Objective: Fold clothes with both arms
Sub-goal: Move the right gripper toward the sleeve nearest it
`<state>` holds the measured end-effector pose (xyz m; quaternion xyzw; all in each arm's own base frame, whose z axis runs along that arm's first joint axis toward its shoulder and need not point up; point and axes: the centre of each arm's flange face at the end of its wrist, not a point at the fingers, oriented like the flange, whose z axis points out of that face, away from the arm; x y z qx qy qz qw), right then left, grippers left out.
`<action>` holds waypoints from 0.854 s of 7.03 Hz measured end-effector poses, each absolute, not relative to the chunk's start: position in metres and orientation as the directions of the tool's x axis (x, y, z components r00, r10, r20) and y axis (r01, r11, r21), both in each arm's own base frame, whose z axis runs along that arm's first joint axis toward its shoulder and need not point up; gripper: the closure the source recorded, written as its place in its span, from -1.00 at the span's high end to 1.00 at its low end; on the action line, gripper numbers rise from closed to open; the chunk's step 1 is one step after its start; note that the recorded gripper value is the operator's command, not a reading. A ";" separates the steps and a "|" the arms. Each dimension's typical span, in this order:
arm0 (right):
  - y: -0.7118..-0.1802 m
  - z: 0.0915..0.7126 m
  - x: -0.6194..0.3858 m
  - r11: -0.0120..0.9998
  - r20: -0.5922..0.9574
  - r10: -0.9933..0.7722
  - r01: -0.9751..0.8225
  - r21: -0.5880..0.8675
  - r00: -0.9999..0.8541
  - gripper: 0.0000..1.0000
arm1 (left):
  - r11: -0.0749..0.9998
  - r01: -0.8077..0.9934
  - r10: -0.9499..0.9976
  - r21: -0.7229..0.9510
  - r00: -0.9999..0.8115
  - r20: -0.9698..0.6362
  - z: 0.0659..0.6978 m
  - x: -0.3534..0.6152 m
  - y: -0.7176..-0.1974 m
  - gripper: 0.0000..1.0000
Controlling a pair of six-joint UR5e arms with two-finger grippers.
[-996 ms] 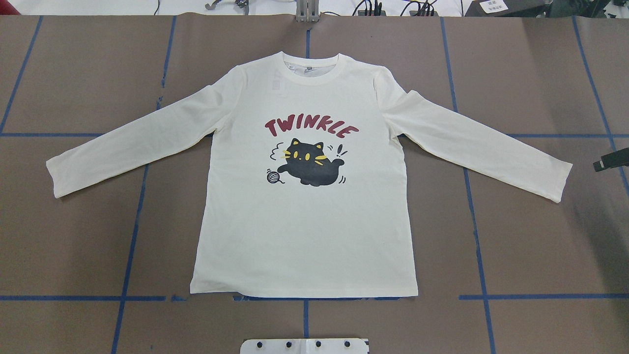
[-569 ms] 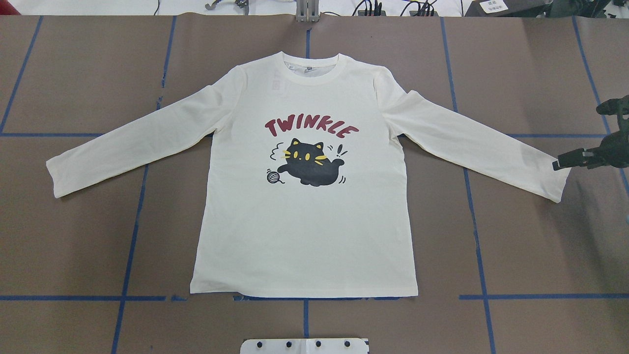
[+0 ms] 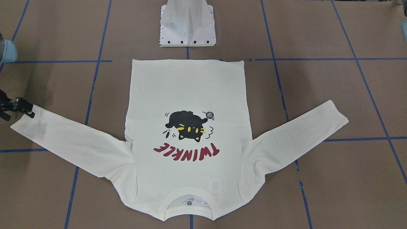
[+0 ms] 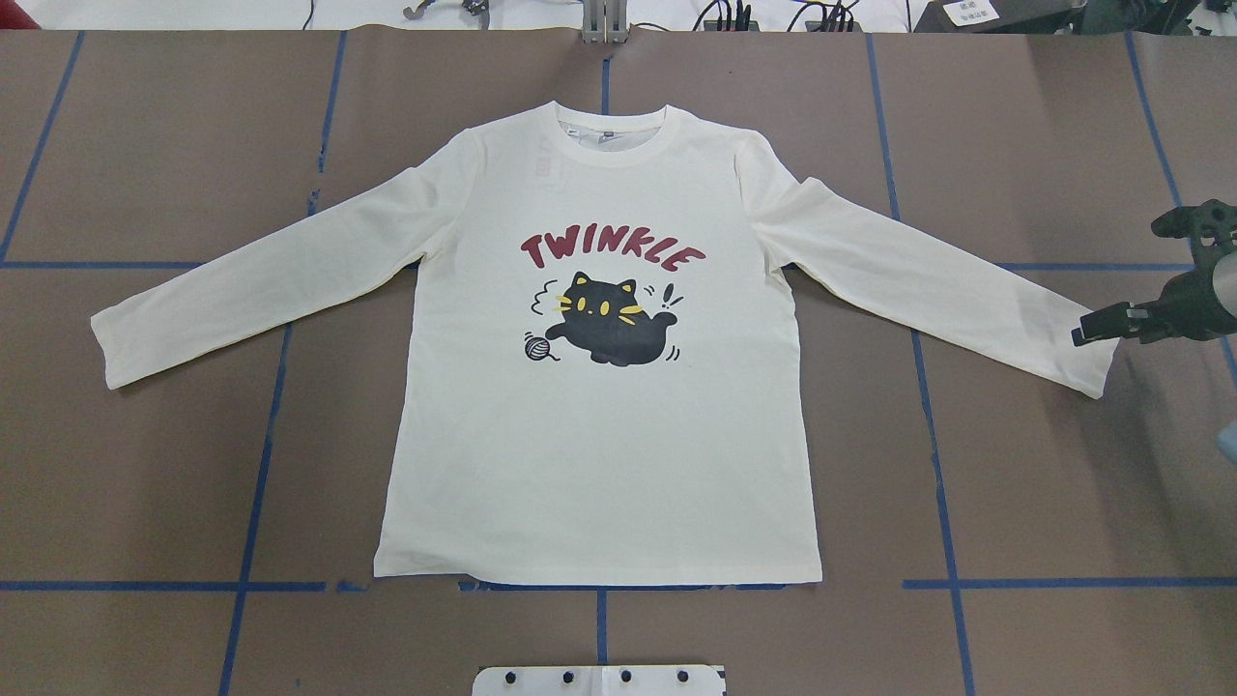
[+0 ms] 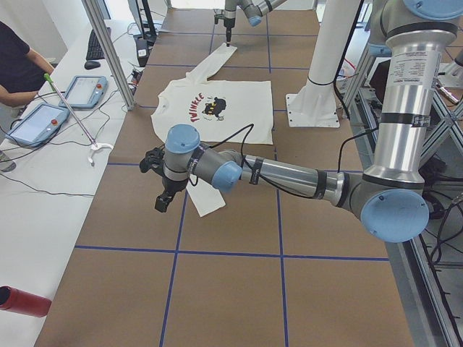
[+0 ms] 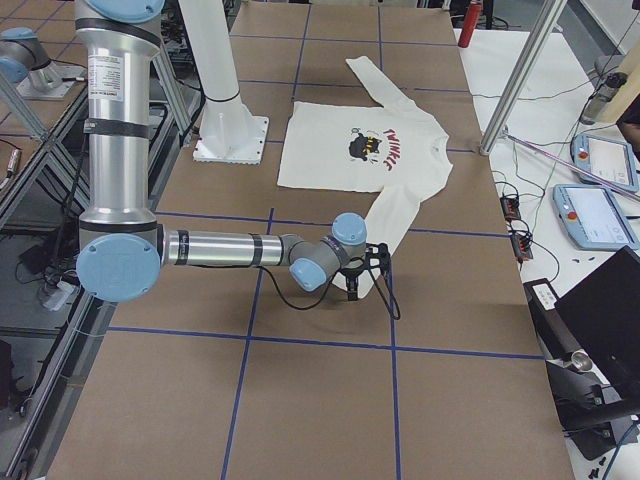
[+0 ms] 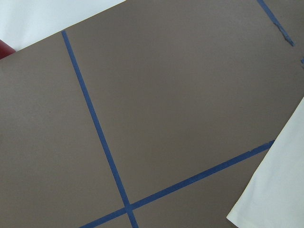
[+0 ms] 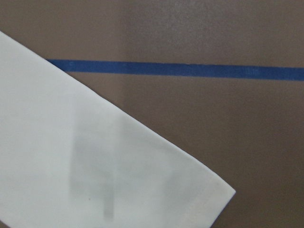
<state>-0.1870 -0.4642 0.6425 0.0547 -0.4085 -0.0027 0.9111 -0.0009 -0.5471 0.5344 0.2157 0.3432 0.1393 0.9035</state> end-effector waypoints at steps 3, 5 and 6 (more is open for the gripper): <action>-0.466 0.648 -0.197 0.996 0.714 -0.033 -0.033 0.078 0.700 1.00 | 0.867 -0.105 0.403 0.488 0.725 -0.559 0.534 -0.001 -0.547 1.00; -0.465 0.650 -0.199 0.997 0.706 -0.030 -0.030 0.072 0.707 0.50 | 0.866 -0.106 0.403 0.488 0.725 -0.558 0.534 -0.001 -0.546 1.00; -0.465 0.651 -0.200 0.997 0.705 -0.029 -0.029 0.071 0.708 -0.03 | 0.866 -0.106 0.403 0.488 0.725 -0.558 0.534 -0.001 -0.546 1.00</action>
